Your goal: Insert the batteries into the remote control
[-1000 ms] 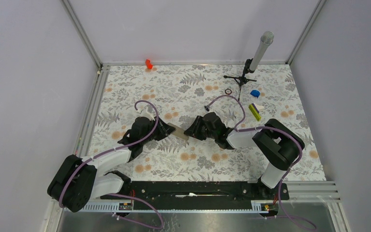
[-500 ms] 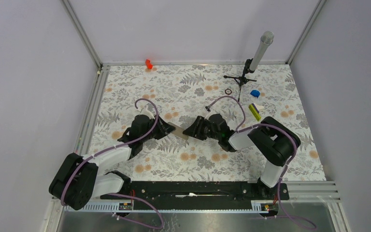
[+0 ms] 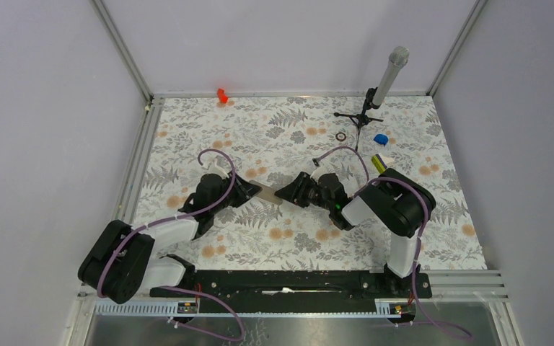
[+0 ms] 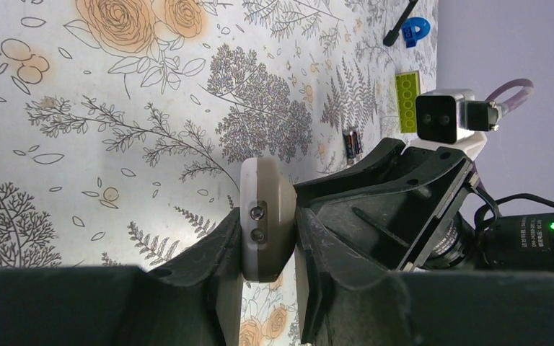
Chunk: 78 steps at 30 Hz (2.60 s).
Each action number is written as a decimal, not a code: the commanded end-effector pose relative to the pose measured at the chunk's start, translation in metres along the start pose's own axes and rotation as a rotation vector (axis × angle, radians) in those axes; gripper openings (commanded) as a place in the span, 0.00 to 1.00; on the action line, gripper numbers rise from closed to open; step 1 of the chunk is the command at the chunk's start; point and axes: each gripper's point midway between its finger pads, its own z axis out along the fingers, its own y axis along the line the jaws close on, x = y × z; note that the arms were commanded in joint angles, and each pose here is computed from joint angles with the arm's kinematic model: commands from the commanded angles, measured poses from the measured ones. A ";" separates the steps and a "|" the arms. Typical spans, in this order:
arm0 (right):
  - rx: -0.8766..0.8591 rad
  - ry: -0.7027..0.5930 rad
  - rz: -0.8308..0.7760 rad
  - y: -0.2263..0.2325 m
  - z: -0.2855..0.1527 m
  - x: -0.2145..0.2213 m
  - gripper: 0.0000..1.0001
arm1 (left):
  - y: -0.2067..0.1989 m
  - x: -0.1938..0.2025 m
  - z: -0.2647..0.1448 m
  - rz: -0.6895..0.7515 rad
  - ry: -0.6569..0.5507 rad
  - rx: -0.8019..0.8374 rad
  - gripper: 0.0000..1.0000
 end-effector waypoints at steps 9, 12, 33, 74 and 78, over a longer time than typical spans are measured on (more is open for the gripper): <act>-0.378 0.090 -0.084 0.103 -0.007 0.013 0.40 | 0.060 0.088 -0.013 0.034 0.239 -0.299 0.00; -0.370 0.071 -0.106 0.104 -0.009 0.009 0.40 | 0.067 0.086 -0.015 0.045 0.226 -0.336 0.00; -0.245 -0.011 -0.111 0.079 -0.022 -0.019 0.40 | 0.089 0.065 -0.029 0.129 0.152 -0.504 0.00; 0.187 -0.006 -0.092 -0.022 -0.009 -0.013 0.51 | 0.086 0.064 -0.027 0.137 0.149 -0.485 0.00; 0.206 0.010 -0.083 -0.027 -0.006 -0.010 0.52 | 0.087 0.065 -0.027 0.137 0.151 -0.486 0.00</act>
